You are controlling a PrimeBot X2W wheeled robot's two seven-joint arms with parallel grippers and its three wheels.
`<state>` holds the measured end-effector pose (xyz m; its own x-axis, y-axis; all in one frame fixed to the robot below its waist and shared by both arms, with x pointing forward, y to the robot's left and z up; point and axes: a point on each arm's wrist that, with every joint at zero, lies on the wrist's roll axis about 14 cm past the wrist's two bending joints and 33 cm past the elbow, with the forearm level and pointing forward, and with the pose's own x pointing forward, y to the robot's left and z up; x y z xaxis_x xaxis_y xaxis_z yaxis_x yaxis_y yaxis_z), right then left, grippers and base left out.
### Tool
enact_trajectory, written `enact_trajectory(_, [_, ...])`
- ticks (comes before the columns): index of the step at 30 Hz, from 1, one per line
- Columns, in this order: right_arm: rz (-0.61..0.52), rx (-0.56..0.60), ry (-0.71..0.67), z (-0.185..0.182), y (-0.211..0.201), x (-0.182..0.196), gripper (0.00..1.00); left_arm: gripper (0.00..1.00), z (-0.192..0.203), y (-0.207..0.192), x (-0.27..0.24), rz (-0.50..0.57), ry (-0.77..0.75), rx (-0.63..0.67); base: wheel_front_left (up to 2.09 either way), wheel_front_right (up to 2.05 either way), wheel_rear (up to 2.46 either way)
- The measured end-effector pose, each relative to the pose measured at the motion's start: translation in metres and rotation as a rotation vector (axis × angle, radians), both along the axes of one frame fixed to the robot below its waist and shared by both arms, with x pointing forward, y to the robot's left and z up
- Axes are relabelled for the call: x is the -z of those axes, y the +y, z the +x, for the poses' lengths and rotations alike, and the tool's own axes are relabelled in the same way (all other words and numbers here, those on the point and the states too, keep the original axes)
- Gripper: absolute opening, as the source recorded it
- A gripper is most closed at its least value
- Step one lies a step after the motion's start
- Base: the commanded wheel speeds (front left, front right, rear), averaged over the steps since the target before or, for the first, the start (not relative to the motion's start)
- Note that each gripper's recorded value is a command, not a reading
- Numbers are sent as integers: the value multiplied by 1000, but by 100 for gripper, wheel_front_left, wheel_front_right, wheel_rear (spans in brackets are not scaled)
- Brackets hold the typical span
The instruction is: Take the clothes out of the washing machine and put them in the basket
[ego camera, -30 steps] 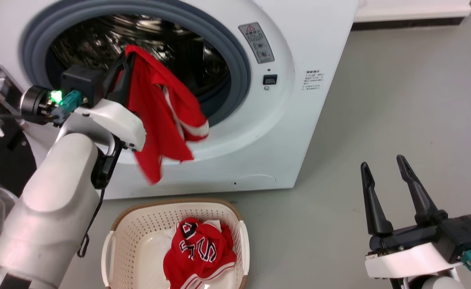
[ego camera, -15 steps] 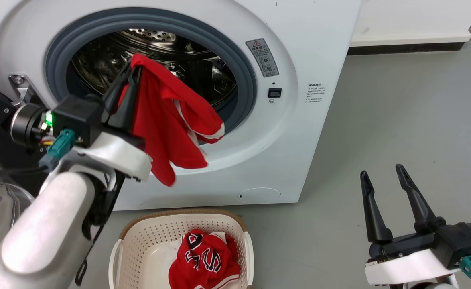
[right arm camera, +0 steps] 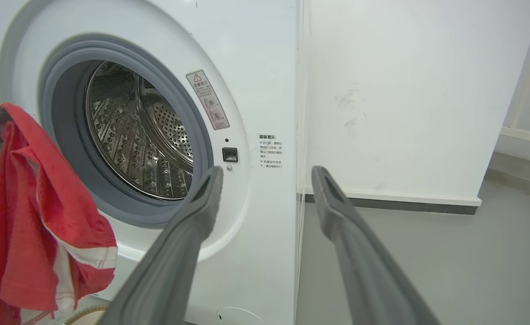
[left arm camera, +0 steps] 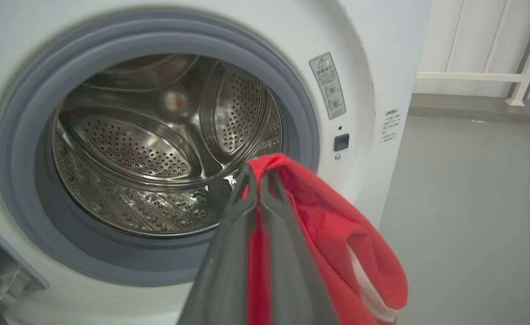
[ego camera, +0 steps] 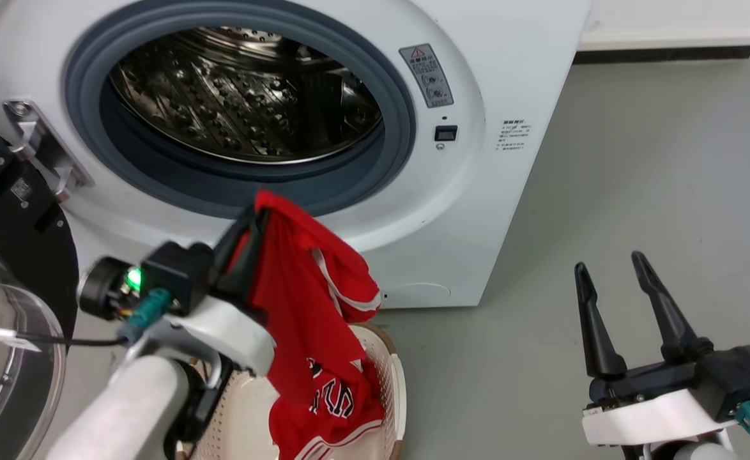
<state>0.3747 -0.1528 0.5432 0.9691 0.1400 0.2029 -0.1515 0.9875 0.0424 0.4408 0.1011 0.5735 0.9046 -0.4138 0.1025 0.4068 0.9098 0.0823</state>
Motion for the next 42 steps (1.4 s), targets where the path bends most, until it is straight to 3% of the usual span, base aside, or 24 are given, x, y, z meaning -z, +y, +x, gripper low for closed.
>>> enact_trajectory(12, [-17, 7, 31, 35, -3, 16, 100, 0, -5, -6, 141, 5, 372, 10, 0, 0, 0])
enact_trajectory(25, [-30, 42, 100, 82, -18, 57, 100, 0, -8, 0, 298, 99, 762, 12, 0, 0, 0])
enact_trajectory(36, [-52, 108, 189, 103, -44, 104, 100, 0, -23, 7, 401, 271, 1044, 66, 0, 0, 0])
enact_trajectory(42, [-61, 132, 236, 105, -54, 125, 100, 0, -36, 3, 434, 312, 1167, 87, 0, 0, 0])
